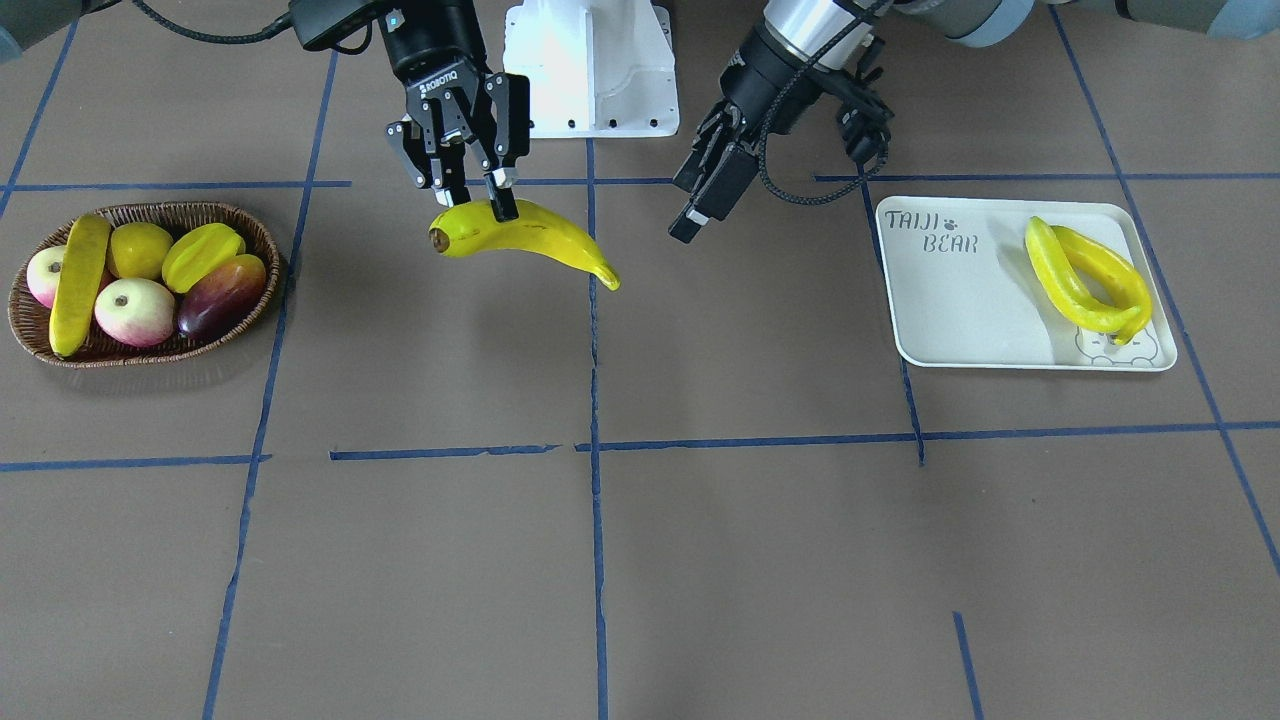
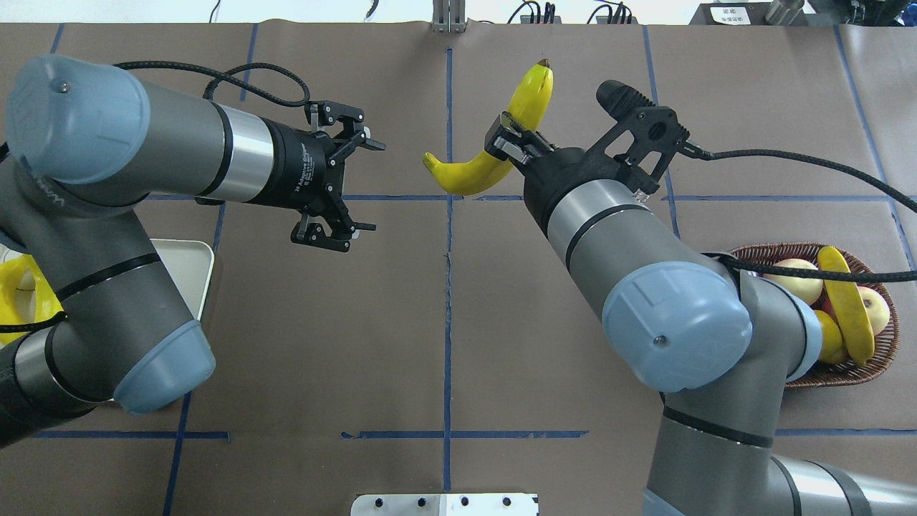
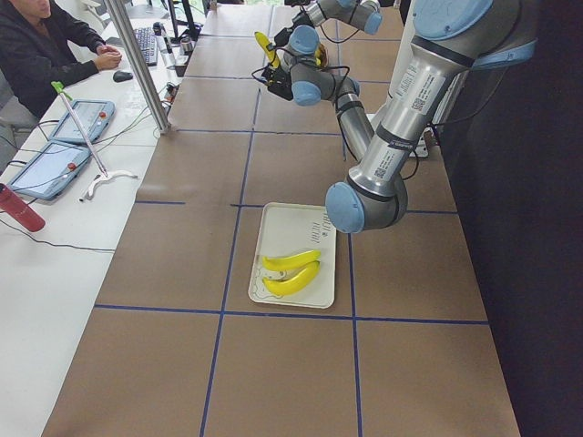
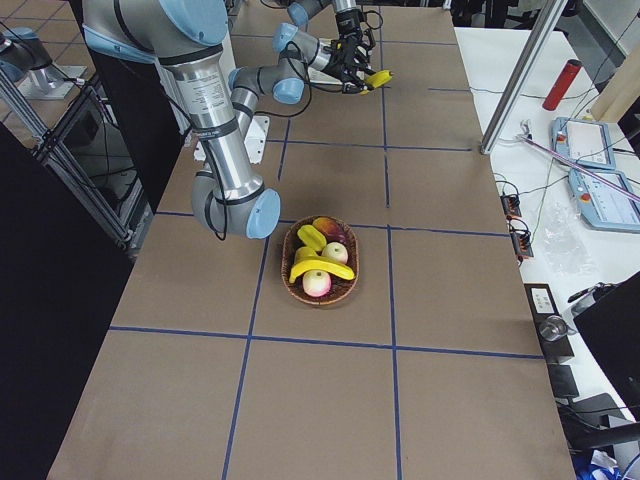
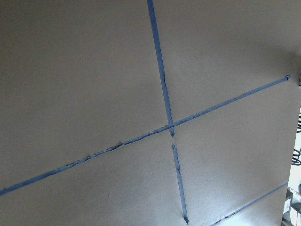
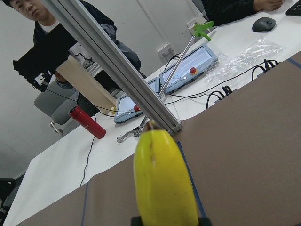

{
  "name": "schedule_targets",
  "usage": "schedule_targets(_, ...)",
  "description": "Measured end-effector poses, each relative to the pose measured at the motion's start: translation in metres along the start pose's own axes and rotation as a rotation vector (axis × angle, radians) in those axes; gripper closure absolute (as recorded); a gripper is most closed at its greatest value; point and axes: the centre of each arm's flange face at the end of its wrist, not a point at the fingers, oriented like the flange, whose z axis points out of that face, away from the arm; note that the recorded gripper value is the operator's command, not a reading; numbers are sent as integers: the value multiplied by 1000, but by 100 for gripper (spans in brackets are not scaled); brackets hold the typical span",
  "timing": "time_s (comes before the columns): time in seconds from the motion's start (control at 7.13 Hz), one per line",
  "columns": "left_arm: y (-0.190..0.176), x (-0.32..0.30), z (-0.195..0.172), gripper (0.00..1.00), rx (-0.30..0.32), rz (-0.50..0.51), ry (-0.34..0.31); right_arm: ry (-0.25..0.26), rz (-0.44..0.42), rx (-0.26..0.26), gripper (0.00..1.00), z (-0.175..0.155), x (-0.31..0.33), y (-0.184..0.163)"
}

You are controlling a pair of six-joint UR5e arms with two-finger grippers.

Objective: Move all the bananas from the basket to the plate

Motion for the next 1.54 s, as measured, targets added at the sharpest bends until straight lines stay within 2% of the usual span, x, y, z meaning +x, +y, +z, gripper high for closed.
schedule_targets(0.42, 24, 11, 24, 0, -7, -54, 9, -30, 2, 10, 100, -14, -16, 28)
schedule_targets(0.7, 42, 3, 36, 0, -18, -64, 5, -36, 3, 11, 100, -16, -22, 34)
schedule_targets(0.84, 49, -2, 40, 31, -24, -62, 3, -35, 2, 11, 100, -15, -22, 36)
schedule_targets(0.98, 53, -5, 41, 97, -27, -61, 1, -35, 1, 10, 100, -15, -23, 37)
schedule_targets(1.26, 52, -7, 42, 100, -26, -58, -2, -37, 2, 8, 94, -16, -23, 38)
schedule_targets(1.4, 51, -6, 42, 100, -27, -58, -1, -39, 2, 7, 50, -17, -24, 37)
schedule_targets(1.54, 50, -4, 40, 100, -30, -59, 3, -42, 5, 5, 0, -18, -25, 37)
